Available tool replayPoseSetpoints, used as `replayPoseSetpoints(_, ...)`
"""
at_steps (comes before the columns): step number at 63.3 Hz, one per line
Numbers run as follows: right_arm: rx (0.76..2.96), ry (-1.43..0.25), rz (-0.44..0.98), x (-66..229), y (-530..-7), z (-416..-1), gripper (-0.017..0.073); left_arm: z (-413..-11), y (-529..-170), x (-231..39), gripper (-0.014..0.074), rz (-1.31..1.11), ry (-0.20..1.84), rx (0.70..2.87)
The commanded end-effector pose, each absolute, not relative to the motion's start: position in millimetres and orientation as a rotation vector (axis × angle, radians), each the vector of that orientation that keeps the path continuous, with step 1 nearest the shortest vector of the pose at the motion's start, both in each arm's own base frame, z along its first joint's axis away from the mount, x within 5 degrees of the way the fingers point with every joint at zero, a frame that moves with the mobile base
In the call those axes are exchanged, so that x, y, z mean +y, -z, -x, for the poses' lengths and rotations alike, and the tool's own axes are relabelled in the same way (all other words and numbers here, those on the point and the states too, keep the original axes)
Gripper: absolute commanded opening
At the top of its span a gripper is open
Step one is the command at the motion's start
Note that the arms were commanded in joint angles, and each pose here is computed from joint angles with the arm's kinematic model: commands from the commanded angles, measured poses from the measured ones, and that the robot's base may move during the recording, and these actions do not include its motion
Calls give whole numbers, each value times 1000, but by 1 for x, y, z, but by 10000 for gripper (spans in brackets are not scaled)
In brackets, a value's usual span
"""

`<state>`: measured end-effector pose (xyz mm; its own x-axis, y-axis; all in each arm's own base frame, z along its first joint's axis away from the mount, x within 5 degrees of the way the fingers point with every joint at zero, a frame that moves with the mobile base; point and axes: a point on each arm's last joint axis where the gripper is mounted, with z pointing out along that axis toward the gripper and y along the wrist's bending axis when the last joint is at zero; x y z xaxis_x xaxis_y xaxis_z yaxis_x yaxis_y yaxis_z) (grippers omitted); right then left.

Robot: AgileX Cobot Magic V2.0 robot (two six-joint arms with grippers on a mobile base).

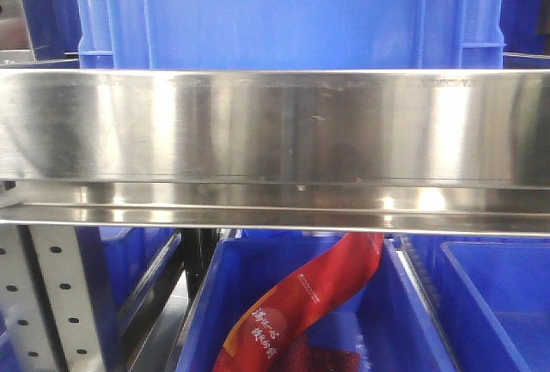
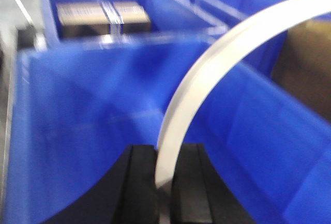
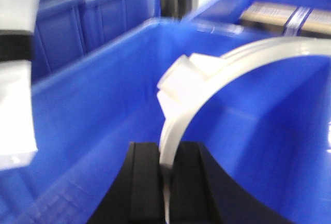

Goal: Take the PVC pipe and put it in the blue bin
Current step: 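Lower the pipe clamp into the blue bin and open both grippers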

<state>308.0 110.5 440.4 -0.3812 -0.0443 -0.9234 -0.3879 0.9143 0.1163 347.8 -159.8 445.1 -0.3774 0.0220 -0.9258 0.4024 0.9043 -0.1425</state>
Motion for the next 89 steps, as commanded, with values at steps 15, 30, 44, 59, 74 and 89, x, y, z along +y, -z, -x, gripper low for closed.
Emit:
replayPoseSetpoints(15,1951,-389,314,115,-432,-319,2,-359,-435,-168,78,-306,430,1941)
replayPoseSetpoints(30,1953,-388,314,116,-431,-320,274,-359,-434,-168,342,-307,430,1943)
replayPoseSetpoints(44,1953,-390,317,115,-434,-317,270,-357,-435,-167,337,-313,429,1970)
replayPoseSetpoints(59,1905,-394,316,110,-451,-300,92,-345,-449,-163,200,-320,434,1979)
replayPoseSetpoints(74,1914,-394,317,110,-449,-302,-168,-344,-450,-162,-111,-323,428,1983)
replayPoseSetpoints(89,1875,-409,328,101,-472,-270,-168,-312,-481,-151,-111,-309,490,1936)
